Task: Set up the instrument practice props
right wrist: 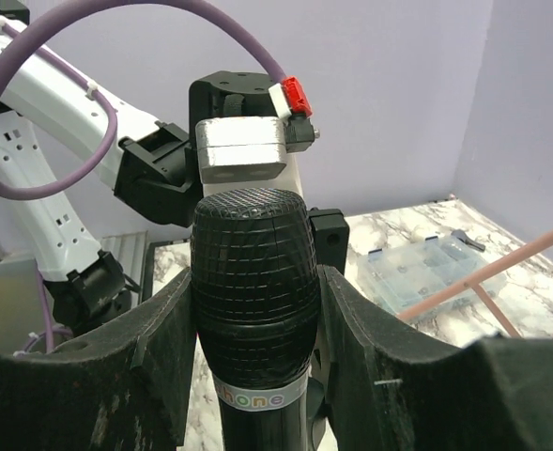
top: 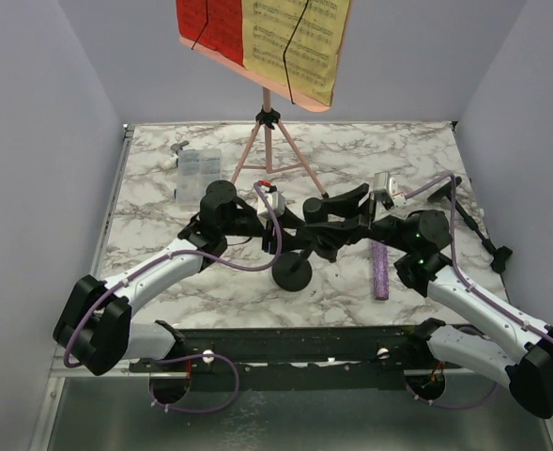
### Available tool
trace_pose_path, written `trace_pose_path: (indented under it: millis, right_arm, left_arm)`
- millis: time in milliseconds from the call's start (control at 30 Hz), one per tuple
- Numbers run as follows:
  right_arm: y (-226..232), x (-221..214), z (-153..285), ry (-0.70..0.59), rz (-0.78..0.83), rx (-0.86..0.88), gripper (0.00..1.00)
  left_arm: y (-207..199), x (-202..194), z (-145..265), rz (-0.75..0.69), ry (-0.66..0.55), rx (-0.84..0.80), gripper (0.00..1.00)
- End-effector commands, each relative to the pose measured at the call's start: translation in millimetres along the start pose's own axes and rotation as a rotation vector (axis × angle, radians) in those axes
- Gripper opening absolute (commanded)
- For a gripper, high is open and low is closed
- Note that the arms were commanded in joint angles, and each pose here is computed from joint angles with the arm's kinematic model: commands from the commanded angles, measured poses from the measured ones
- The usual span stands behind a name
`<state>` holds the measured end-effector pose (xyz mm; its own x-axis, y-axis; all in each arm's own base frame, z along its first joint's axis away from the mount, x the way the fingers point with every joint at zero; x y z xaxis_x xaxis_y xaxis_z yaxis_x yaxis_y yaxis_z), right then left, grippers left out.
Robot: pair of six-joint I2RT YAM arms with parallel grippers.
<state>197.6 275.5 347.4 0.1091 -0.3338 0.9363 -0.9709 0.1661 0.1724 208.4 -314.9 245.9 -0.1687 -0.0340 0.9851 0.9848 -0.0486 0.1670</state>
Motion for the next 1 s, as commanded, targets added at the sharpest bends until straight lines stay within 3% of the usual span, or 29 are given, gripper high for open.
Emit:
trace_pose_path:
  millis: [0, 133, 267, 400, 733, 867, 967]
  right_arm:
    - [5.4, 11.1, 3.9, -0.078, 0.012, -0.012, 0.01]
    - [4.7, 9.0, 3.7, -0.072, 0.004, -0.012, 0.02]
    - [4.9, 7.7, 2.3, -0.056, -0.001, -0.006, 0.13]
    - [3.3, 5.7, 3.1, -0.040, -0.009, -0.020, 0.24]
    - [-15.9, 6.9, 21.9, 0.077, -0.223, -0.315, 0.83]
    - [-12.7, 4.9, 39.1, 0.167, -0.261, -0.410, 0.91]
    - [-13.2, 7.0, 62.8, 0.164, -0.289, -0.538, 0.94]
  left_arm:
    - [0.2, 19.0, 2.7, -0.051, -0.042, 0.022, 0.65]
    - [-4.2, 13.4, 0.7, -0.013, -0.009, -0.030, 0.93]
    - [-8.3, 8.8, -2.1, 0.033, 0.011, -0.083, 0.98]
    - [-7.0, 6.3, -4.8, 0.048, 0.030, -0.089, 0.95]
    - [-13.7, 0.8, -13.4, -0.011, 0.138, -0.084, 0.78]
    - [-12.2, 2.1, -12.0, -0.026, 0.146, -0.068, 0.64]
    - [-9.2, -6.3, -9.2, -0.026, 0.184, -0.047, 0.58]
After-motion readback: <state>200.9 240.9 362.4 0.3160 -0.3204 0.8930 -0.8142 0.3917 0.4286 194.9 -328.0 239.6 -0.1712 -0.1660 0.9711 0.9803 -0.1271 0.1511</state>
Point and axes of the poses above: each gripper's point midway between its finger pads, its own z axis back along the fingers, its own y axis along the line the jaws close on, x = y × z, the point moved 1 cm from there along z, back along the fingers, and after that the axes turned 11 degrees about -z, right-handed, at the moved point
